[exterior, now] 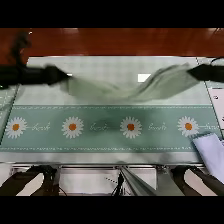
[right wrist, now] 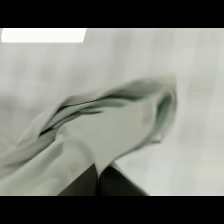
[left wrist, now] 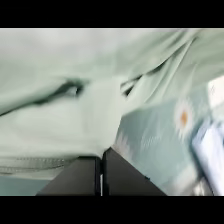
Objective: Fold the shirts.
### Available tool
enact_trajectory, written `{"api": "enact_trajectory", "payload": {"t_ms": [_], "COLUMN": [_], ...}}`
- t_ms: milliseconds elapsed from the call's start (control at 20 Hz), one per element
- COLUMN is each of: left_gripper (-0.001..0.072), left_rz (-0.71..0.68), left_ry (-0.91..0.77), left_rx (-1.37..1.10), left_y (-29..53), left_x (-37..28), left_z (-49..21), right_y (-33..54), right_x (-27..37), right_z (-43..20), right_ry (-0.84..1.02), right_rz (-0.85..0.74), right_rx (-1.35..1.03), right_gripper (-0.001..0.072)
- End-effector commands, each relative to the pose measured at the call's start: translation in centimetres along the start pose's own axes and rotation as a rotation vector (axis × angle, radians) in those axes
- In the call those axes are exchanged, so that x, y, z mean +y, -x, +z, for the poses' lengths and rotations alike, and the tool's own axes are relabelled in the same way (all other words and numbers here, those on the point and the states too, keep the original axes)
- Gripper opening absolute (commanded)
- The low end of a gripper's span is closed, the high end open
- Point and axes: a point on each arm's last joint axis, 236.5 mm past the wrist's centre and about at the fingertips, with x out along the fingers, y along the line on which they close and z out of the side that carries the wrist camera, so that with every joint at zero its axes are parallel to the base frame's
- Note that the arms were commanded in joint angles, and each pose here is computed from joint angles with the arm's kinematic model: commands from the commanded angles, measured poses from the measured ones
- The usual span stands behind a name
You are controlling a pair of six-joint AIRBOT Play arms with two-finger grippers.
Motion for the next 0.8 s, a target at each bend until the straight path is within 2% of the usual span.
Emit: {"api": "enact_trajectory", "payload": {"t_ms": [0,100,200,300,400,600,750], "left_gripper": [0.0021,0.0020,0.0020,0.0019,0.0019,0.0019,0.0019], "left_rz": [-0.030,-0.031,-0.015,0.002,0.087,0.376,0.541], "left_ry": [-0.339,-0.483,-0.609,-0.659,-0.662,-0.555,-0.463], "left_rx": [-0.495,-0.753,-0.880,-0.904,-0.870,-0.662,-0.483], "left_y": [13.9,22.3,27.8,30.3,31.1,31.2,31.4], "left_x": [-13.3,-19.9,-24.7,-27.0,-26.5,-20.1,-15.5], "left_z": [11.7,14.6,14.3,12.7,10.8,5.4,1.0], "right_y": [10.1,17.0,23.0,26.9,29.2,29.2,26.1], "right_x": [6.3,9.6,12.4,14.3,15.2,14.7,13.5], "right_z": [9.7,14.1,16.5,17.0,16.3,10.7,2.3], "right_ry": [0.153,0.221,0.261,0.258,0.231,0.151,0.075], "right_rz": [-0.032,-0.082,-0.117,-0.142,-0.172,-0.251,-0.274], "right_rx": [-0.364,-0.581,-0.744,-0.813,-0.824,-0.635,-0.265], "right_gripper": [0.0018,0.0018,0.0017,0.0018,0.0017,0.0018,0.0018]}}
